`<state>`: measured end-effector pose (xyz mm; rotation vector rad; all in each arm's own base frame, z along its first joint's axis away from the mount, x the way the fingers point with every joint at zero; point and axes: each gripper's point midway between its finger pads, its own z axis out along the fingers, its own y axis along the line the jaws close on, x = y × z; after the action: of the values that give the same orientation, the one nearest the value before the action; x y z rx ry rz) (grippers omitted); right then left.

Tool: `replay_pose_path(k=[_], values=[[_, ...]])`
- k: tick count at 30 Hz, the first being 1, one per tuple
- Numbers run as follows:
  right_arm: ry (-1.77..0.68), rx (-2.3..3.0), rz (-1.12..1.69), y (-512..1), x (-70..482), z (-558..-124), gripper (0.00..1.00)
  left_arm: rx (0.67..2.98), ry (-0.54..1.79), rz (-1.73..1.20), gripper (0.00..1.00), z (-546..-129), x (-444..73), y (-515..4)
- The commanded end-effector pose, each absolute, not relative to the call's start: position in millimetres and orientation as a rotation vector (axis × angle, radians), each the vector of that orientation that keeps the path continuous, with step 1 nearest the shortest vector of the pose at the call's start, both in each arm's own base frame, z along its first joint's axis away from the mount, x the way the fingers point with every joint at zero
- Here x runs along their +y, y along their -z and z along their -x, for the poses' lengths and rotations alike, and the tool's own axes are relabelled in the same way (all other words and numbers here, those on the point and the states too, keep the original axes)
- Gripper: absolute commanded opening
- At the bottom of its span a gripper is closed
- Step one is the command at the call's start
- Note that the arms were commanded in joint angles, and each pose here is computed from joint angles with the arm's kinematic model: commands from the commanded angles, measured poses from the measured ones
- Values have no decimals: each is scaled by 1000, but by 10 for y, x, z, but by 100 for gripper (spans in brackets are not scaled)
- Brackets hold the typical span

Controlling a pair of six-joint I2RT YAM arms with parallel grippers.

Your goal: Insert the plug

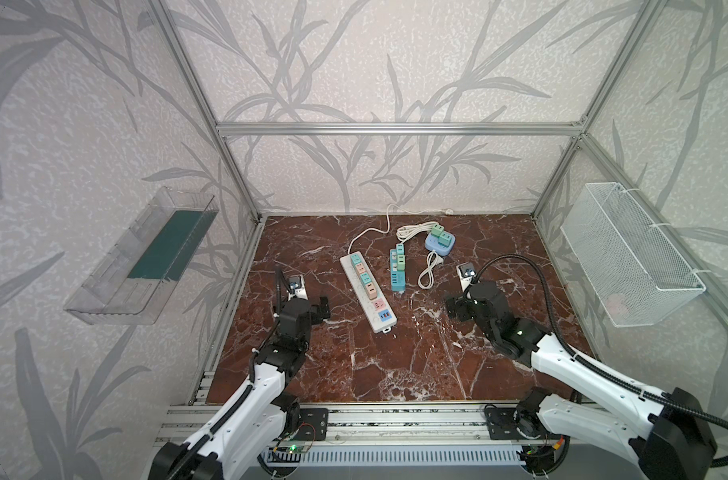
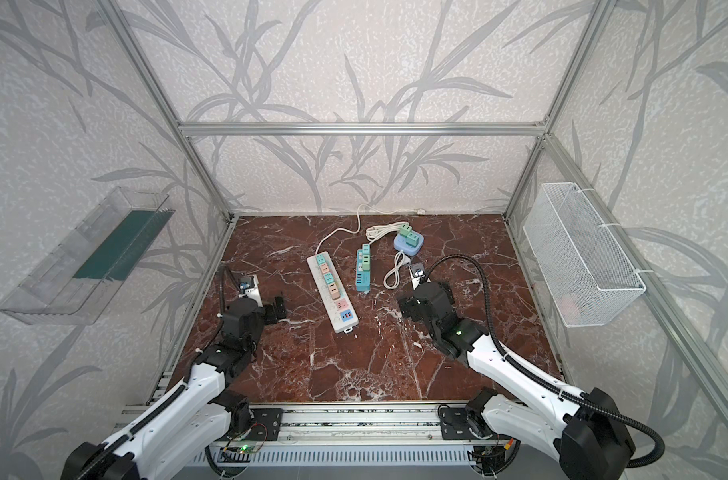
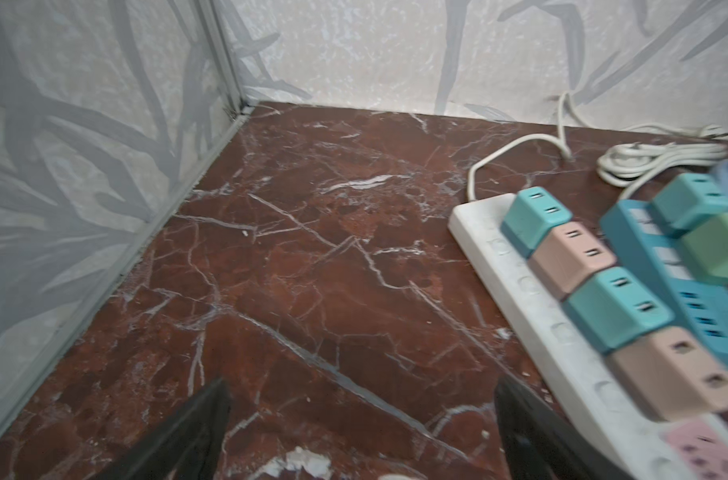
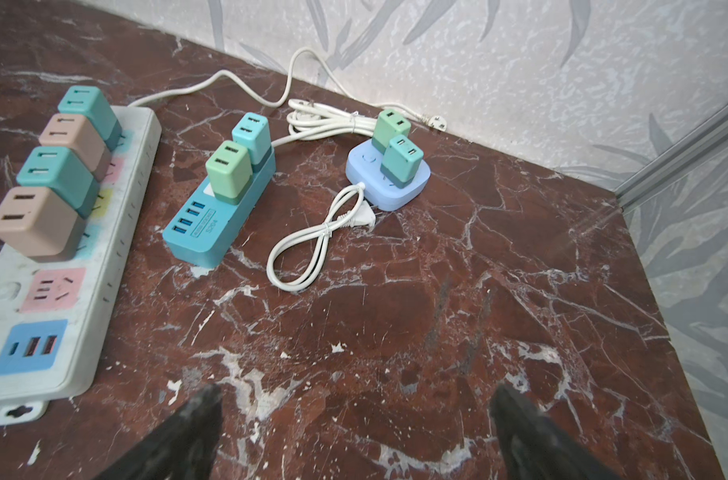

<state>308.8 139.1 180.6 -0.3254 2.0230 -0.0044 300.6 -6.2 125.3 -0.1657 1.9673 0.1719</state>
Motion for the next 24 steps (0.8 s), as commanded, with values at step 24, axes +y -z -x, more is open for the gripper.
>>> replay_pose_path(k=[24], values=[[48,1768,340,-1796,1082,-3391,99,1890,-137,165,99,-3955,378,-943]])
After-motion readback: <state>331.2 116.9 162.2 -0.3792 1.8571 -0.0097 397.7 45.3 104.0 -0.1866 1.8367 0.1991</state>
